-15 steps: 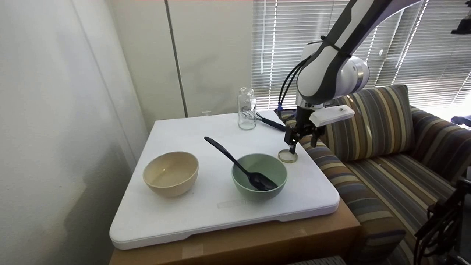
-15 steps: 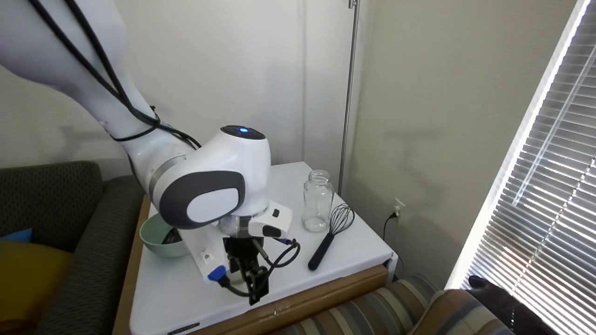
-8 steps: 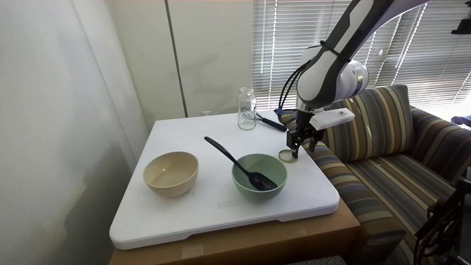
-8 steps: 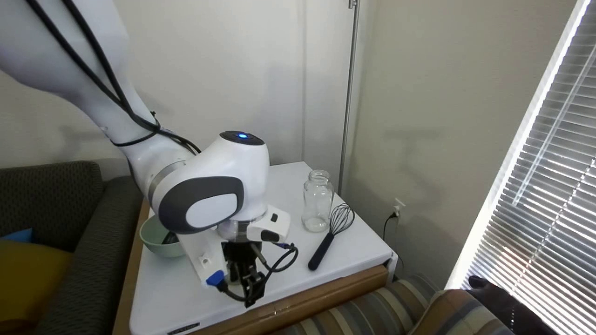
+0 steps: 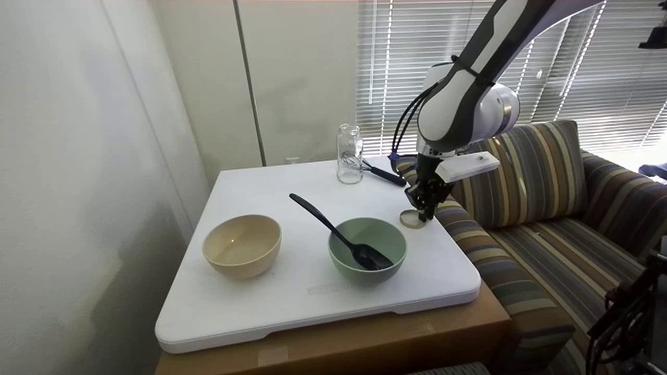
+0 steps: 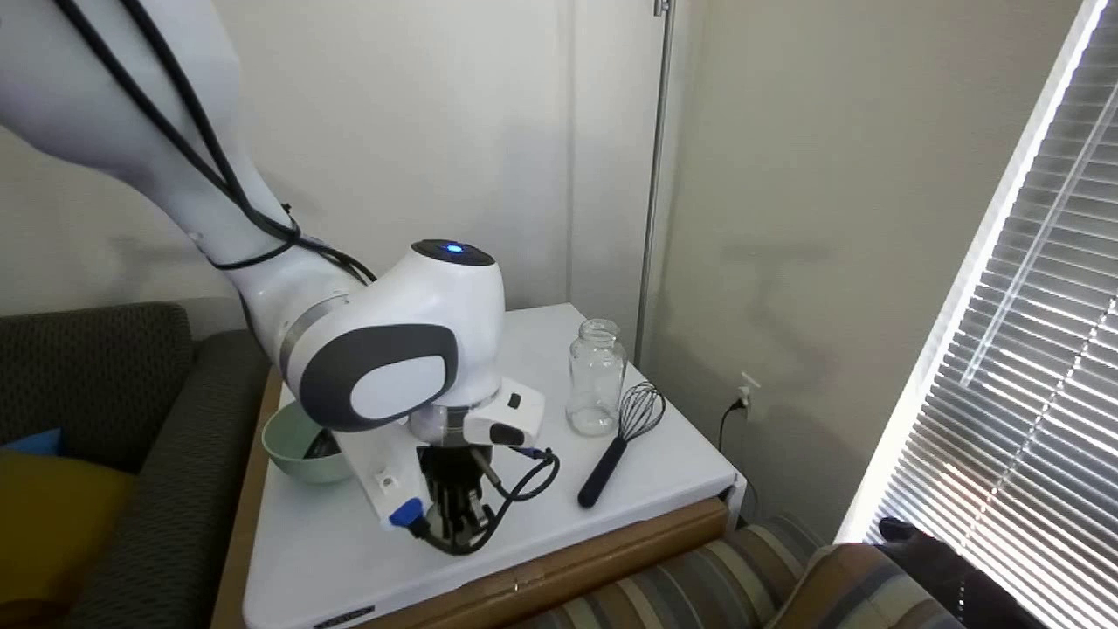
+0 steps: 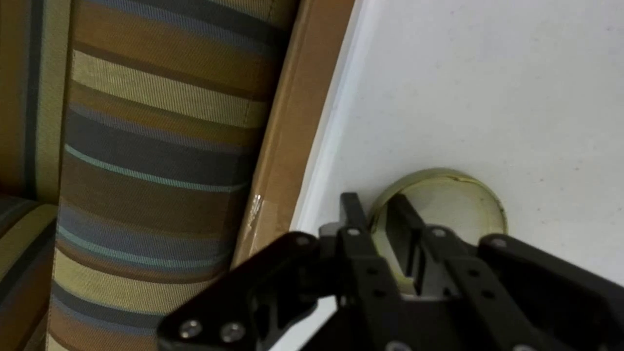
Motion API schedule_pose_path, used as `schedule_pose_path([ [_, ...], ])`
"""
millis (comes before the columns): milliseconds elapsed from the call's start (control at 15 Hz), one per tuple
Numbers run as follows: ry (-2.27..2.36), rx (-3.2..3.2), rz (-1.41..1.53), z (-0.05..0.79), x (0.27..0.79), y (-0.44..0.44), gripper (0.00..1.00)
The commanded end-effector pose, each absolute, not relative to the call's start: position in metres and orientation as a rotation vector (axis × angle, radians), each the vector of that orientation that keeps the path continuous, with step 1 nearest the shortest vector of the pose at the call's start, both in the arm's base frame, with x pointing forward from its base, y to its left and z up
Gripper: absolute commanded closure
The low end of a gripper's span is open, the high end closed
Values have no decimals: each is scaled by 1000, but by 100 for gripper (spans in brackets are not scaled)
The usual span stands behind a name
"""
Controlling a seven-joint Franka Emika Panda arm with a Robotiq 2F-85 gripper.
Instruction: Turn the lid upside down
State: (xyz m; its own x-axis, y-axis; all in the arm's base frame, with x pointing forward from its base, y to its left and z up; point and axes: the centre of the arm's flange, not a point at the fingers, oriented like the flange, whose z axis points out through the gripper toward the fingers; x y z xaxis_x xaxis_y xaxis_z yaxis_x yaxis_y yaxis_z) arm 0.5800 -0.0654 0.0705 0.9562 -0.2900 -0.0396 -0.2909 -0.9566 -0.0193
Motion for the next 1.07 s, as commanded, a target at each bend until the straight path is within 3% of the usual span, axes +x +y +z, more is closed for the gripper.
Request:
schedule_pose_path([
  [0,452,-3078,61,70,579,-62,100],
  [400,455,-2992,128,73,581,-54,99],
  [1000,605,-2551,533,97,595,-87,99],
])
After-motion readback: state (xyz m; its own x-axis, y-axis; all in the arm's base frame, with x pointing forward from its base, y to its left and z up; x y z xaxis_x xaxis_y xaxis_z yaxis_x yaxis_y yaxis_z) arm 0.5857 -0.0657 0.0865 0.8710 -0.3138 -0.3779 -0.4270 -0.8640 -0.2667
